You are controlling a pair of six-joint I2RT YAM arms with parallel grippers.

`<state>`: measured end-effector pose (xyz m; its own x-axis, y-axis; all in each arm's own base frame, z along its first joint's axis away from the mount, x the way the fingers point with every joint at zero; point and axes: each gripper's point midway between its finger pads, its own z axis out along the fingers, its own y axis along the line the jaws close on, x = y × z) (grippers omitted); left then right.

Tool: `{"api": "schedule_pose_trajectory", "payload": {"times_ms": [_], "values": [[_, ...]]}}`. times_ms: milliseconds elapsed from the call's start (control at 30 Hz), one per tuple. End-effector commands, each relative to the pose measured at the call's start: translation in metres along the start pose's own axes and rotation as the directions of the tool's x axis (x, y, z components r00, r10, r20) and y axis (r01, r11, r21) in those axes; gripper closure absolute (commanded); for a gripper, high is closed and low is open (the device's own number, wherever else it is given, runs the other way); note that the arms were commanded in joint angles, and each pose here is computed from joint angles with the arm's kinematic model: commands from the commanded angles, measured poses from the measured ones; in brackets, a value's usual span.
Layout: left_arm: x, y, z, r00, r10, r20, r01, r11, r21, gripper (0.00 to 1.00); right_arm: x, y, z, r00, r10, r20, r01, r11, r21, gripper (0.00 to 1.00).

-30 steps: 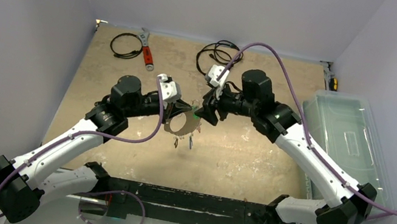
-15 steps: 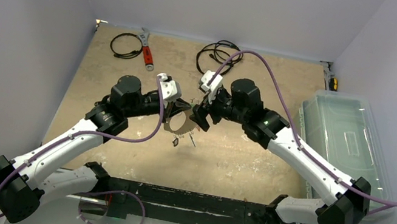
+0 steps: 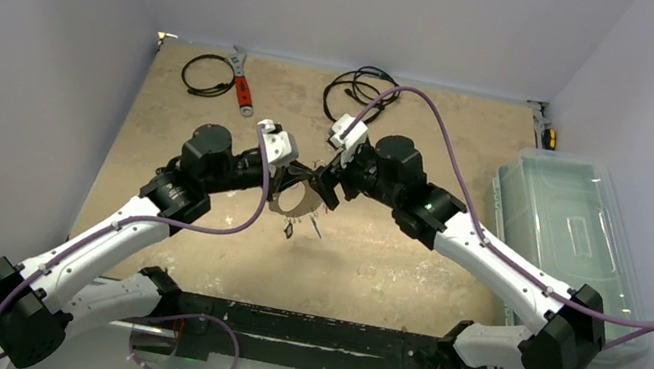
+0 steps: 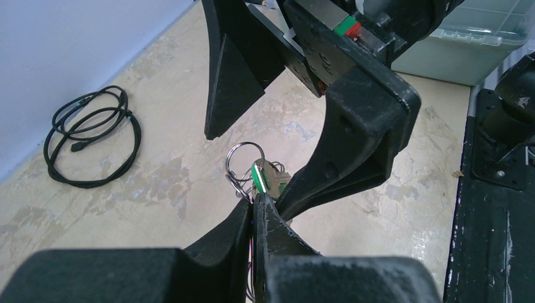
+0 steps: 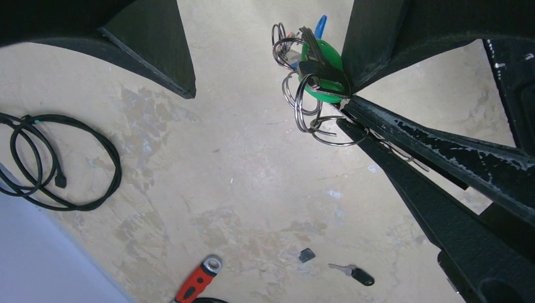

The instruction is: Put the keys on the keyring

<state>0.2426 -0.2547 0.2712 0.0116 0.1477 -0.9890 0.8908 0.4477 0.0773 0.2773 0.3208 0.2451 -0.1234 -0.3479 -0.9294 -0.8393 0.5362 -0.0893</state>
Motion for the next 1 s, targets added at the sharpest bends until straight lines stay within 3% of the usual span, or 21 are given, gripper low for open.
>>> {"api": "schedule_pose_trajectory", "payload": {"times_ms": [0,333,800,967], "values": [[-0.042,0.002,-0.005,0.994,0.047,0.103,-0.046,0.999,-0.012,1.0,-0.018,-0.015,-0.003,0.998,-0.013,0.059,0.008,0.996,0.088,0.15],[-0.041,0.001,-0.005,0.994,0.049,0.1,-0.048,0.999,-0.011,1.0,-0.021,-0.034,-0.019,0.999,-0.049,0.022,0.044,0.98,0.195,0.15],[-0.041,0.002,-0.006,0.994,0.055,0.092,-0.054,0.998,-0.012,1.0,-0.076,-0.043,-0.036,0.985,-0.096,0.14,0.063,0.971,0.229,0.14],[-0.04,0.002,-0.006,0.995,0.053,0.088,-0.052,0.999,-0.015,1.0,-0.075,-0.056,-0.036,0.988,-0.112,0.103,0.077,0.952,0.295,0.14]]}}
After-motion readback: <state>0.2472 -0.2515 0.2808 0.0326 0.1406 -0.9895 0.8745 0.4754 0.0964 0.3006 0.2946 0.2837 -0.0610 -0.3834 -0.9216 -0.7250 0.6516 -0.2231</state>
